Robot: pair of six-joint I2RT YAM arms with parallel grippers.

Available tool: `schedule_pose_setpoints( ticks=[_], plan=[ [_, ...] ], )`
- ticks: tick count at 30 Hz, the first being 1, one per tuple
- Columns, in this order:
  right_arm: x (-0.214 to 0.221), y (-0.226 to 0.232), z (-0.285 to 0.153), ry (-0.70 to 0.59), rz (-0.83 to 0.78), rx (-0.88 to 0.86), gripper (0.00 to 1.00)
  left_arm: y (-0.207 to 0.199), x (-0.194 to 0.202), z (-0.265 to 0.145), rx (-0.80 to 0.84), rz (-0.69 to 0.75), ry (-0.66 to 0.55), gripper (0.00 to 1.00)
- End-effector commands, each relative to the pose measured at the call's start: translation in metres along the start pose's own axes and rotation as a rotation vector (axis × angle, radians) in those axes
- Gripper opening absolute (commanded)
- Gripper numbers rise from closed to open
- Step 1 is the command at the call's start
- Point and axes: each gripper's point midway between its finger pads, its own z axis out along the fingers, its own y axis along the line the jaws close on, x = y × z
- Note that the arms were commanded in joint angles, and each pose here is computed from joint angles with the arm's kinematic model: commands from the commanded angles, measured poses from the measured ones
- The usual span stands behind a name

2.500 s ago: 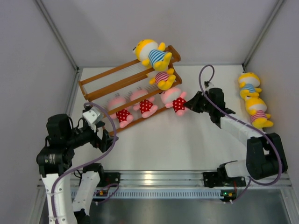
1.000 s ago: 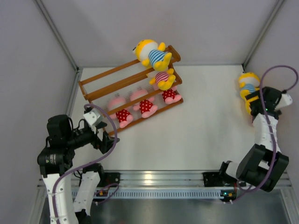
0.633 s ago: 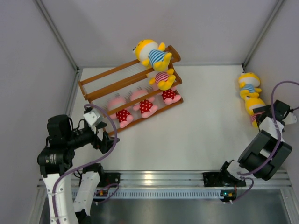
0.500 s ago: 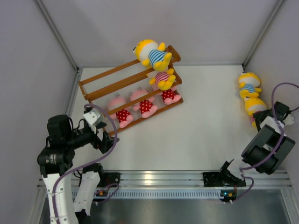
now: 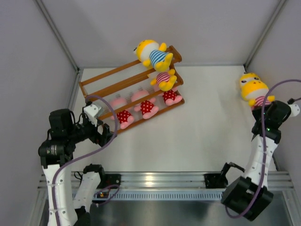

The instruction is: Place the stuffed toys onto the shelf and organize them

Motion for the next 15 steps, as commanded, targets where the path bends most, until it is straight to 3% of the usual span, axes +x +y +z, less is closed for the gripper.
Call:
schedule_pose_setpoints(
  ticks=[1,10,15],
  plan=[
    [0.008,0.05,-0.044,0.003,-0.083,-0.153,0.0,-0.001,-0.022,-0.005,0.014,0.025,-0.04,0.98],
    [0.119,0.152,-0.161,0.317,-0.245,-0.513,0.0,0.019,-0.032,-0.006,-0.061,0.021,-0.013,0.98],
    [0.17,0.192,-0.216,0.402,-0.286,-0.619,0.0,0.033,-0.028,-0.014,-0.169,0.008,0.011,0.98]
  ],
)
